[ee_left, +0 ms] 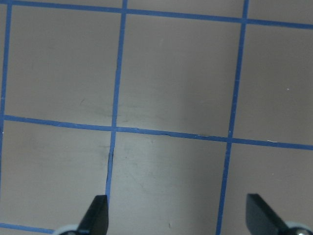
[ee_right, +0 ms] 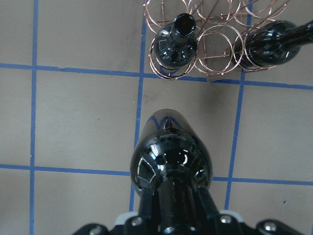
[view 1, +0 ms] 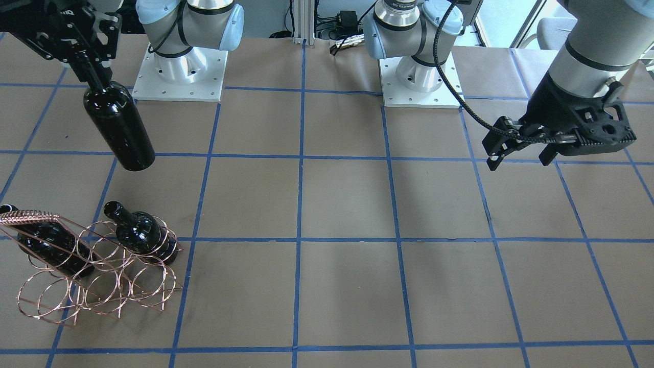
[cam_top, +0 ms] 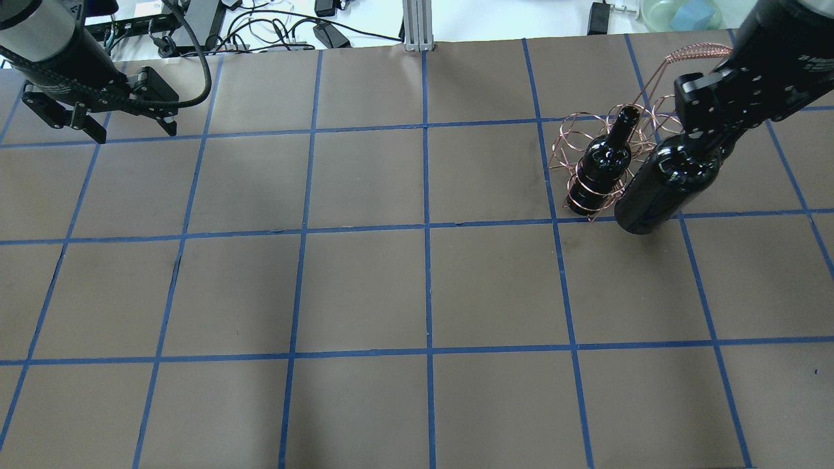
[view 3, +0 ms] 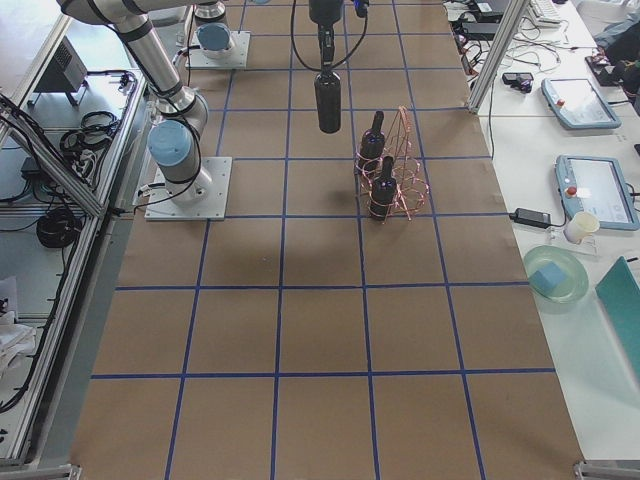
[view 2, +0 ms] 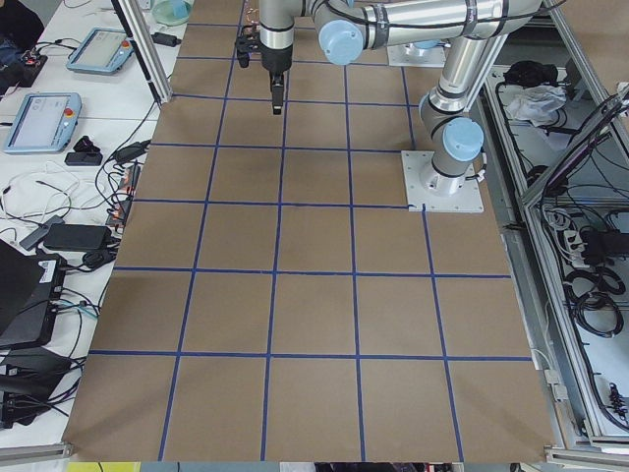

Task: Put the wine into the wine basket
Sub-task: 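Lower the bottle into the empty slot of the copper rack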

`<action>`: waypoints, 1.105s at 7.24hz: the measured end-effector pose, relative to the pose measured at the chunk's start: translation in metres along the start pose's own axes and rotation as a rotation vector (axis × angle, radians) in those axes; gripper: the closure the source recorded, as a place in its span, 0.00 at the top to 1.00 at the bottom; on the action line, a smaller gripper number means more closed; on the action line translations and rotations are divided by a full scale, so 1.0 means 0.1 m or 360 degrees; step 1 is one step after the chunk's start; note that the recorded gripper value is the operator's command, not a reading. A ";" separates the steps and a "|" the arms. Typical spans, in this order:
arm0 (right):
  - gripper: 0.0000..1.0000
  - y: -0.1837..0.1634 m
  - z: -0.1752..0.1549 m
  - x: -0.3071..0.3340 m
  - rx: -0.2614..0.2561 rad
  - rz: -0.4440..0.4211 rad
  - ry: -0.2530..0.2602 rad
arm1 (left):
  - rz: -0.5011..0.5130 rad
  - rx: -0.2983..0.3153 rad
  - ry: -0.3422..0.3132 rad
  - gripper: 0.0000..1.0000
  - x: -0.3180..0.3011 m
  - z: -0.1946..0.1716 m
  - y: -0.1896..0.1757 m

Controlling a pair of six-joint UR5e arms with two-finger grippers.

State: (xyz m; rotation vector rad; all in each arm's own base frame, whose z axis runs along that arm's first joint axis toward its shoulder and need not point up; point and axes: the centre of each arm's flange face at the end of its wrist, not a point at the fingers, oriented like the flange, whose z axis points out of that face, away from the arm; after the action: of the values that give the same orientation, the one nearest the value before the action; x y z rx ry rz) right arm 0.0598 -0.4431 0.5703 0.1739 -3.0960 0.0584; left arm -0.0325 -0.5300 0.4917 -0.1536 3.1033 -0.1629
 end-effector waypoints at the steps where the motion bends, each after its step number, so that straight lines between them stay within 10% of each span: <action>1: 0.00 -0.01 -0.01 0.23 0.0003 -0.0036 -0.0001 | 0.0022 0.0013 0.0032 1.00 0.21 -0.04 0.07; 8: 0.00 -0.90 0.28 0.94 0.0024 -0.0115 -0.0048 | 0.0086 -0.0104 0.0047 1.00 0.65 -0.08 0.50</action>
State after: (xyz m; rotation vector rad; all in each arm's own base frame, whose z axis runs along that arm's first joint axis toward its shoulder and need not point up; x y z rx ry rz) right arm -0.0250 -0.5443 0.5490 0.2902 -3.1166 0.0780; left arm -0.1026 -0.4859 0.4925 -0.0696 3.1401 -0.0625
